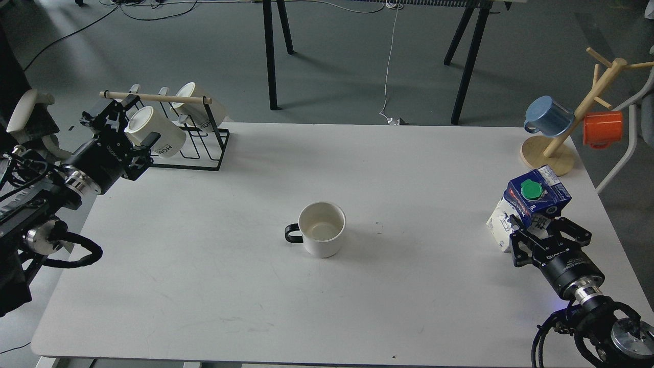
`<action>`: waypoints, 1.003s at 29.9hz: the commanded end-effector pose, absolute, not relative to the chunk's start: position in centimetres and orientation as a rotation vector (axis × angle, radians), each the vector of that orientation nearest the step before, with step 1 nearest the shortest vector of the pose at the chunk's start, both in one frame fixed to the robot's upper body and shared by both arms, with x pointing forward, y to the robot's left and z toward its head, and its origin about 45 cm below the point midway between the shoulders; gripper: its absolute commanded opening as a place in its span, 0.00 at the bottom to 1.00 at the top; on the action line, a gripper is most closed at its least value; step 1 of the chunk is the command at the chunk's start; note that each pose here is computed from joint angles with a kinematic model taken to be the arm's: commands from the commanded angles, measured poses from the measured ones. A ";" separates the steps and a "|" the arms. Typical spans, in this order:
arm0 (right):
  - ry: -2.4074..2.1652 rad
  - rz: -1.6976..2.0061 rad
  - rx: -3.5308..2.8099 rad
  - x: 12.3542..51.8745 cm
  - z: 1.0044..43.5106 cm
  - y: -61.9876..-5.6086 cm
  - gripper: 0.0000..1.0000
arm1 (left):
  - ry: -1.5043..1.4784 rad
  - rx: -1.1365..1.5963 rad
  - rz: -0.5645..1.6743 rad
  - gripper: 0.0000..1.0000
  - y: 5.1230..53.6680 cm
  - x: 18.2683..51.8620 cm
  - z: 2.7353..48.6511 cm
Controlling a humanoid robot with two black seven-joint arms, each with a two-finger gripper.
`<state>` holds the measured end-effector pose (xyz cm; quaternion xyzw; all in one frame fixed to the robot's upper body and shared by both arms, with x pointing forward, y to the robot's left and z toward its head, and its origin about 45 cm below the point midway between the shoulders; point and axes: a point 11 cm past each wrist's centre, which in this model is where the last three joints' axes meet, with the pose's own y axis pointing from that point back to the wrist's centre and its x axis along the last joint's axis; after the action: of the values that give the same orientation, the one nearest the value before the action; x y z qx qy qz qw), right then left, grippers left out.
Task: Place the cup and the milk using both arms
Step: 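Lift the milk carton with the right gripper toward the white mug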
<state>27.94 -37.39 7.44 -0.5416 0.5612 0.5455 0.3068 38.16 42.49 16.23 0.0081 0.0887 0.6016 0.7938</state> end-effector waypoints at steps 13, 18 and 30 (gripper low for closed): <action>1.159 1.507 -1.602 29.3 11.0 -27.7 0.36 | 0.185 0.076 1.299 0.96 43.2 37.8 15.6; 1.044 1.518 -1.665 29.2 12.0 -23.6 0.36 | 0.186 0.078 1.301 0.96 43.3 37.9 15.5; 0.968 1.615 -1.745 27.0 10.0 -18.1 0.37 | 0.189 0.083 1.302 0.96 43.3 37.7 15.3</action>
<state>27.40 -19.28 10.41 -0.6524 0.3700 0.5952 0.2886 37.82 43.18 15.36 0.0370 0.0878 0.6040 0.7912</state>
